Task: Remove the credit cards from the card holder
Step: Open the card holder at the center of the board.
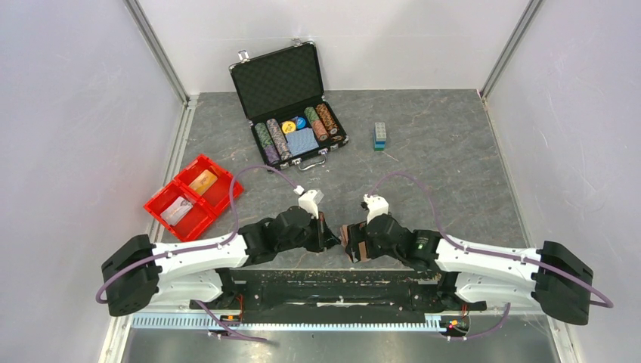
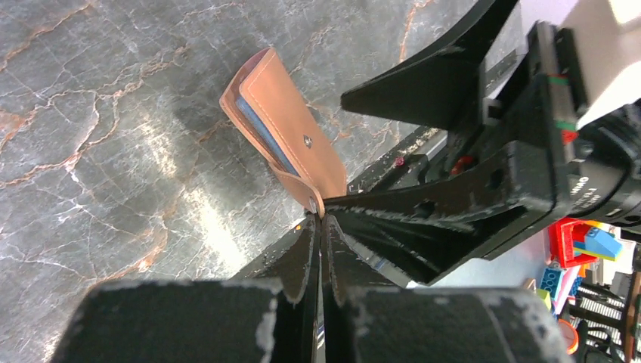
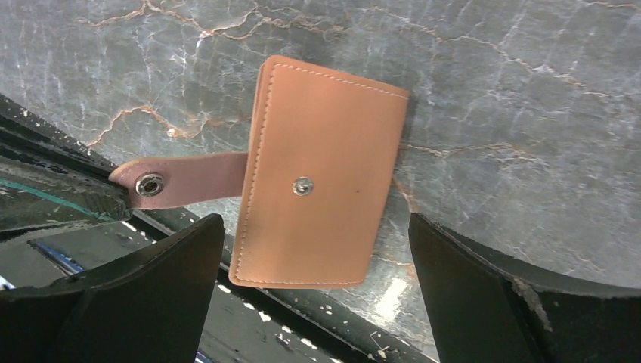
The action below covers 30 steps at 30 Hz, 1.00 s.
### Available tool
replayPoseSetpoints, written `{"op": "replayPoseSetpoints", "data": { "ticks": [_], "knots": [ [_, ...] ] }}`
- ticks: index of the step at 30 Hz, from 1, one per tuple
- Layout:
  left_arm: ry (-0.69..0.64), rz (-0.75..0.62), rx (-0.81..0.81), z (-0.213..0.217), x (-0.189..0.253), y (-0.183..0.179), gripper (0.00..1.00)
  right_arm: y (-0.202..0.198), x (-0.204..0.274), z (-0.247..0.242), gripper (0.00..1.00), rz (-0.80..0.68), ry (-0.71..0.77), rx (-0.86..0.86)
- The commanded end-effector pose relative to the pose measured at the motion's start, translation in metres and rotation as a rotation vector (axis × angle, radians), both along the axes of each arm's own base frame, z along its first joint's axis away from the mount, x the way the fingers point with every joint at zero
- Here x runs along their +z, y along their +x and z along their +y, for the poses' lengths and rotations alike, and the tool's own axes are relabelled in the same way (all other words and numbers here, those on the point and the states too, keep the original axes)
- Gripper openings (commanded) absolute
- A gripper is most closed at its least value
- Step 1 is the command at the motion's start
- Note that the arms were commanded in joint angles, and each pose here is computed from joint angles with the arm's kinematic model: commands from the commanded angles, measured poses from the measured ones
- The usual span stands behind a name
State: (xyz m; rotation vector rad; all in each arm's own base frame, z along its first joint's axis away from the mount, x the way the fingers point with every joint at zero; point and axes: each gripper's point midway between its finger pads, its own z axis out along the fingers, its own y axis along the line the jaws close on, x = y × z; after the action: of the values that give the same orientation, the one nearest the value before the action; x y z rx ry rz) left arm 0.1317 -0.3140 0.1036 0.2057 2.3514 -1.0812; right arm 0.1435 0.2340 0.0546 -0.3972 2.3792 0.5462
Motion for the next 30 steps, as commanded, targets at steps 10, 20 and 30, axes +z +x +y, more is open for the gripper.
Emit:
{"op": "replayPoseSetpoints", "data": {
  "ticks": [10,20,30],
  "knots": [
    [-0.098,-0.016,0.015,-0.007,0.025,0.002,0.02,0.011,0.01,0.009,0.86,-0.044,-0.002,-0.045],
    [-0.01,-0.026,0.047,0.007,0.014,0.006,0.02,0.015,0.022,-0.001,0.79,-0.087,-0.001,-0.06],
    [0.041,-0.023,0.065,0.019,0.006,0.006,0.02,0.021,0.026,-0.015,0.67,-0.126,-0.045,-0.1]
  ]
}}
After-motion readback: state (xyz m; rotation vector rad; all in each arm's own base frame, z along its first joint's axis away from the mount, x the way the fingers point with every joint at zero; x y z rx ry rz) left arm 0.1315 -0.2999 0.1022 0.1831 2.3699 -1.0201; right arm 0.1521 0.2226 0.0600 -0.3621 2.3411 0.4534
